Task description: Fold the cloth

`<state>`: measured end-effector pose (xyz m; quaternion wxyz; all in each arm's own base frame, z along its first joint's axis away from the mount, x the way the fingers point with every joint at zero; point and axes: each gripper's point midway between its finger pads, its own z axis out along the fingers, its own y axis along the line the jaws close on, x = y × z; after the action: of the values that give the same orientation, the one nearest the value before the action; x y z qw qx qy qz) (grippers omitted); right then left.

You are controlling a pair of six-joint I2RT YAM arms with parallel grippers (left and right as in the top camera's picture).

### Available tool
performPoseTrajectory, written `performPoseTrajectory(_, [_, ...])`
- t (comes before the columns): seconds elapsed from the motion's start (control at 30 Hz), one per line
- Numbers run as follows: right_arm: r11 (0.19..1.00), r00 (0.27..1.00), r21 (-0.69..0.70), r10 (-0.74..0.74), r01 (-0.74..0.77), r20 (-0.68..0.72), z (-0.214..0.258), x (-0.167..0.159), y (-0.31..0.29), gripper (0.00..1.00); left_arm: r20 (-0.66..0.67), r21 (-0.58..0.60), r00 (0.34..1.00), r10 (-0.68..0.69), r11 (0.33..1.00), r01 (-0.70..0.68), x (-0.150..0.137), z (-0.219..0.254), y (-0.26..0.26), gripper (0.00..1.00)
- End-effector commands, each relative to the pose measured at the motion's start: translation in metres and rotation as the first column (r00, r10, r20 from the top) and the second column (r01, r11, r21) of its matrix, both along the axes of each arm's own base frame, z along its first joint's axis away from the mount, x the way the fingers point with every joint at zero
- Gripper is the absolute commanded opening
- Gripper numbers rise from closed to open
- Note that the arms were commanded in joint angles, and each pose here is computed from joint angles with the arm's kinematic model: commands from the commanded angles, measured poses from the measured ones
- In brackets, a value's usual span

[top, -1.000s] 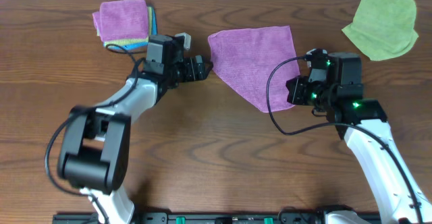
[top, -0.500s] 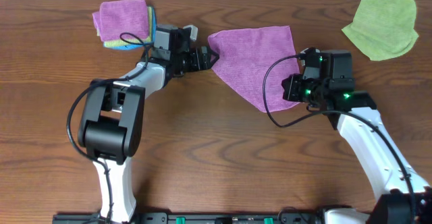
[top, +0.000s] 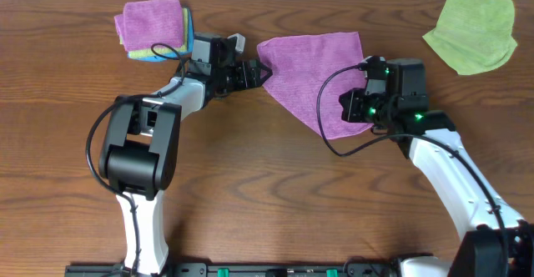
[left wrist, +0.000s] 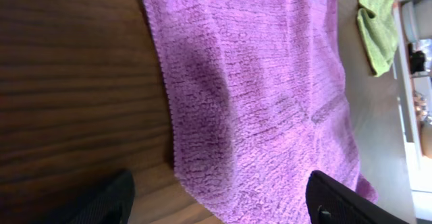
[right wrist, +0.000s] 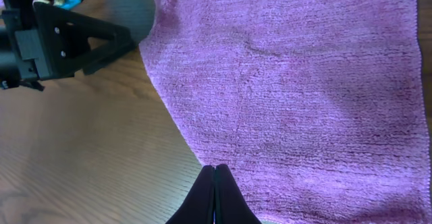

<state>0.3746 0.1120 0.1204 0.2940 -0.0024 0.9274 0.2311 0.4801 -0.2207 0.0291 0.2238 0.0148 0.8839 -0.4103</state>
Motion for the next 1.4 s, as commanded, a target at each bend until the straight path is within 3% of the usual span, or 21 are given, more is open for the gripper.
performPoseTrajectory(0.0, [1.0, 1.0, 0.016, 0.009, -0.009, 0.003, 0.004, 0.002, 0.007, 0.02, -0.077, -0.05, 0.996, -0.035, 0.998, 0.031, -0.01, -0.024, -0.011, 0.82])
performPoseTrajectory(0.47, [1.0, 1.0, 0.017, 0.012, -0.012, 0.002, 0.004, 0.002, 0.007, 0.02, -0.109, -0.188, 0.984, -0.138, 0.975, 0.116, -0.027, -0.022, -0.047, 0.83])
performPoseTrajectory(0.83, [1.0, 1.0, 0.011, 0.013, -0.013, 0.006, 0.003, 0.002, 0.006, 0.02, -0.137, -0.405, 0.961, -0.239, 0.899, 0.165, -0.035, 0.021, -0.067, 0.8])
performPoseTrajectory(1.1, [1.0, 1.0, 0.007, 0.012, -0.012, 0.007, 0.003, 0.003, 0.005, 0.02, -0.014, -0.536, 0.938, -0.346, 0.795, 0.285, -0.039, 0.077, -0.077, 0.65])
performPoseTrajectory(1.37, [0.999, 1.0, -0.043, -0.018, 0.018, 0.015, 0.0, 0.006, -0.004, 0.02, -0.032, -0.563, 0.921, -0.389, 0.768, 0.305, -0.047, 0.084, -0.077, 0.58])
